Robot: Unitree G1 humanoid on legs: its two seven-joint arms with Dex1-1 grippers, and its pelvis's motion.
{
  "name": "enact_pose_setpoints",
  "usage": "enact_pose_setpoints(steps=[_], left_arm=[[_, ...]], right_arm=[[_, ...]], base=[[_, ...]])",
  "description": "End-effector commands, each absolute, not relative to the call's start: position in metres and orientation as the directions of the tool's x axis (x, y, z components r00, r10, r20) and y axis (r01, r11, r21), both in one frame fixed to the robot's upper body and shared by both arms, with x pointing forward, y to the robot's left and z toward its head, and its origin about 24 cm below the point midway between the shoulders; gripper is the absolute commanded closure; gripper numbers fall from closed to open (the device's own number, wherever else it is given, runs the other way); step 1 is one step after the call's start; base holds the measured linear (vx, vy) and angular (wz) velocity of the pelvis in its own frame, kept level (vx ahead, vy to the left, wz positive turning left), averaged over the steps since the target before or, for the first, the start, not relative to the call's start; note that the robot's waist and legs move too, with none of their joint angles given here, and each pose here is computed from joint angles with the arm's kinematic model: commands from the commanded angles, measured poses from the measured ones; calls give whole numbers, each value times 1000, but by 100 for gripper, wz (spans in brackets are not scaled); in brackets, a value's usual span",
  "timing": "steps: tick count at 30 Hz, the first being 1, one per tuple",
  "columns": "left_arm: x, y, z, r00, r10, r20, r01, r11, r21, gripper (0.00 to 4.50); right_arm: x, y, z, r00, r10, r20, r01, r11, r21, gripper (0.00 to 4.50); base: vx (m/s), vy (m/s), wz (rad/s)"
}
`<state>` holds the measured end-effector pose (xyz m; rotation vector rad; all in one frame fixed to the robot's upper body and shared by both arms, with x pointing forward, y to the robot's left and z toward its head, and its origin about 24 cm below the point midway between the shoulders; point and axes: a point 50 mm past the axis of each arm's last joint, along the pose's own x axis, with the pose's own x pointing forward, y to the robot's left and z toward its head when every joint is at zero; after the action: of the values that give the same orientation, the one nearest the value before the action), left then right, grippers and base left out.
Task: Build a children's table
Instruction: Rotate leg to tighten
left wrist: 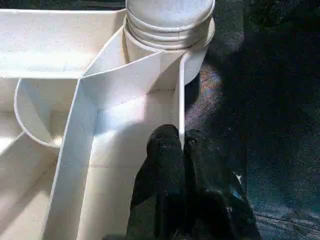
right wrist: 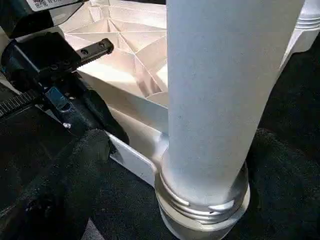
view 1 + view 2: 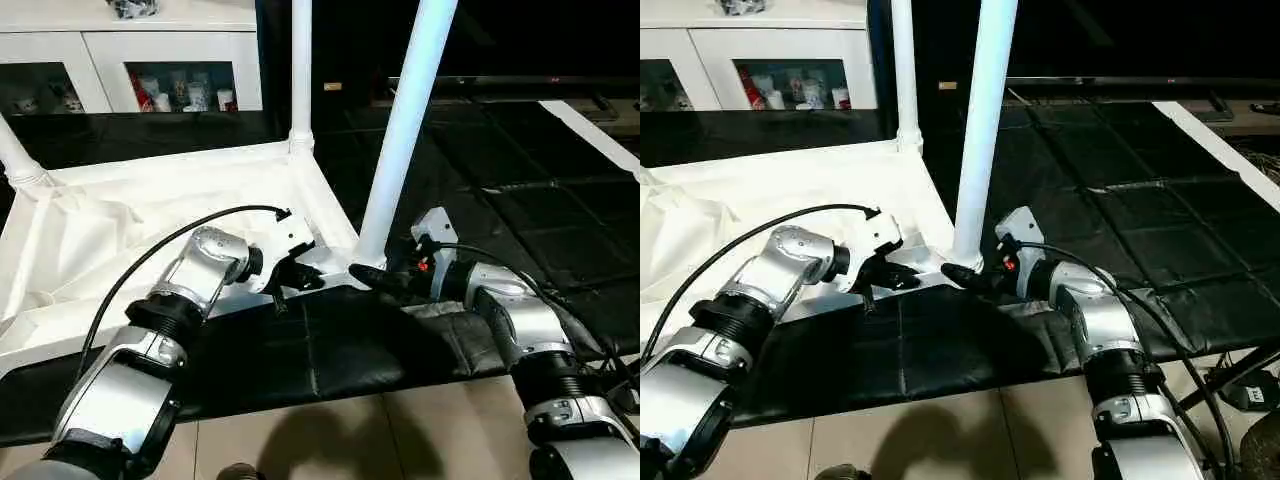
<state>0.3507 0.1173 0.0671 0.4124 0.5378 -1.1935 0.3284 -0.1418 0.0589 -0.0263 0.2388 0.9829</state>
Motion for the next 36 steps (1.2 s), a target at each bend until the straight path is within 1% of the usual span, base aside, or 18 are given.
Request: enact_pose_setpoints(steps=[1, 14, 15, 16, 17, 18, 19, 20, 21, 26, 31, 35, 36], left_arm=[[353, 106, 79, 265, -783, -563, 959, 276, 67, 450], [353, 106, 79, 265, -783, -563, 959, 276, 67, 450], [351, 109, 80, 234, -790, -566, 969, 235, 72, 450], [351, 109, 80, 229, -791, -567, 971, 229, 73, 450], [345, 116, 81, 125, -790, -601, 992, 110, 62, 450], [340, 122, 81, 46, -777, -628, 999, 22, 47, 450], [340, 122, 81, 46, -777, -628, 999, 22, 47, 450], [336, 126, 80, -7, -763, -647, 999, -35, 31, 450], [334, 128, 80, -33, -754, -656, 998, -60, 19, 450], [333, 129, 79, -40, -753, -657, 998, -66, 14, 450], [326, 133, 76, -109, -727, -678, 990, -143, -5, 450], [325, 134, 76, -121, -727, -676, 988, -155, -11, 450], [324, 134, 76, -125, -727, -675, 987, -159, -11, 450]], right_arm=[[323, -135, 52, 484, 846, -221, -849, 516, 114, 2], [323, -135, 52, 484, 846, -221, -849, 516, 114, 2], [322, -140, 54, 442, 866, -233, -875, 474, 103, 2], [321, -141, 54, 435, 869, -235, -878, 467, 101, 2], [321, -145, 60, 320, 910, -263, -932, 352, 88, 2], [321, -148, 64, 236, 929, -286, -959, 270, 86, 2], [321, -148, 64, 236, 929, -286, -959, 270, 86, 2], [321, -150, 66, 182, 936, -301, -972, 217, 87, 2], [320, -151, 68, 159, 938, -308, -977, 194, 86, 2], [320, -152, 68, 156, 938, -310, -978, 191, 86, 2], [319, -150, 69, 105, 947, -303, -986, 139, 93, 2], [320, -149, 70, 89, 953, -290, -987, 125, 106, 2], [320, -149, 70, 83, 955, -284, -987, 119, 111, 18]], base=[[0, 0, 0], [0, 0, 0], [0, 0, 0], [0, 0, 0], [0, 0, 0], [0, 0, 0], [0, 0, 0], [0, 0, 0], [0, 0, 0], [0, 0, 0], [0, 0, 0], [0, 0, 0], [0, 0, 0]])
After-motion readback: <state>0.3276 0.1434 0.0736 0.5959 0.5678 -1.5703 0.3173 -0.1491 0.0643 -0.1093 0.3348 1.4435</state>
